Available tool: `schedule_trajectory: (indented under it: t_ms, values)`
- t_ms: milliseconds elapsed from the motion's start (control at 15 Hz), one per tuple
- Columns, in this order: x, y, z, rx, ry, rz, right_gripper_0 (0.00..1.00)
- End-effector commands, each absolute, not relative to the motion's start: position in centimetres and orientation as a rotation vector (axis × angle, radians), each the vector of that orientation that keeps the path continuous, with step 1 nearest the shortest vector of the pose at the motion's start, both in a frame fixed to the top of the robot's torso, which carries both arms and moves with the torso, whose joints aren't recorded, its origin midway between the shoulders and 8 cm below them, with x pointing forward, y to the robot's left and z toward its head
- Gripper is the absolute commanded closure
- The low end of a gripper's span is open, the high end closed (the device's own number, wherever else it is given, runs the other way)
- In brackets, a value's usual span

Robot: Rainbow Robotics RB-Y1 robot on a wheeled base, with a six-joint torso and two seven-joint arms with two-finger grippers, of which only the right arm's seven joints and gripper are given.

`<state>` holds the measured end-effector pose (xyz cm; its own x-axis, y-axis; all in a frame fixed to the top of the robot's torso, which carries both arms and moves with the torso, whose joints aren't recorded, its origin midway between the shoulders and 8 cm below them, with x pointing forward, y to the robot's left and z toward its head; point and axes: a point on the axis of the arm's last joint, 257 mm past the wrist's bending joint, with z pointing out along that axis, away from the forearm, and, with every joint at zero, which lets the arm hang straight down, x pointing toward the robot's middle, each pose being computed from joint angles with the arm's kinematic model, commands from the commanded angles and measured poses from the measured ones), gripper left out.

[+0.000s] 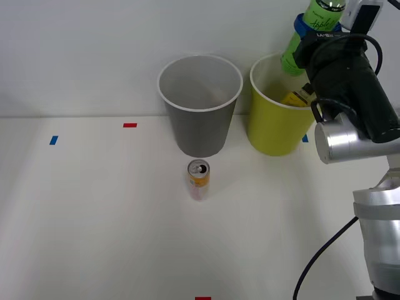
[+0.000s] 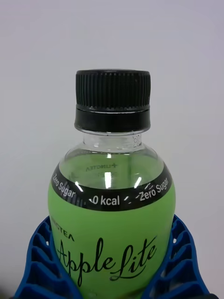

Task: Put cans in the gray bin, plastic bottles in the light green bin

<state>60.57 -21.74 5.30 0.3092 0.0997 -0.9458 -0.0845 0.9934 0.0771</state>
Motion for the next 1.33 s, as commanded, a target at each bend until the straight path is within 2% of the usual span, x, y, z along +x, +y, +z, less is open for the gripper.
schedule_trajectory:
  t_ms: [67,333,400,467,533,667,1333]
  values:
    - [60.59,-21.87,5.34,0.019,1.250,0.126,1.00]
    - [60.54,-21.93,5.50,0.019,1.244,0.128,1.00]
    - [60.53,-22.02,5.56,0.021,1.242,0.127,0.95]
    - [60.49,-22.13,5.64,0.024,1.240,0.127,0.77]
    - [60.53,-22.20,5.58,0.030,1.241,0.133,0.39]
    - [60.53,-22.37,5.52,0.036,1.242,0.137,0.00]
    - [60.46,-22.72,5.65,0.072,1.237,0.190,0.00]
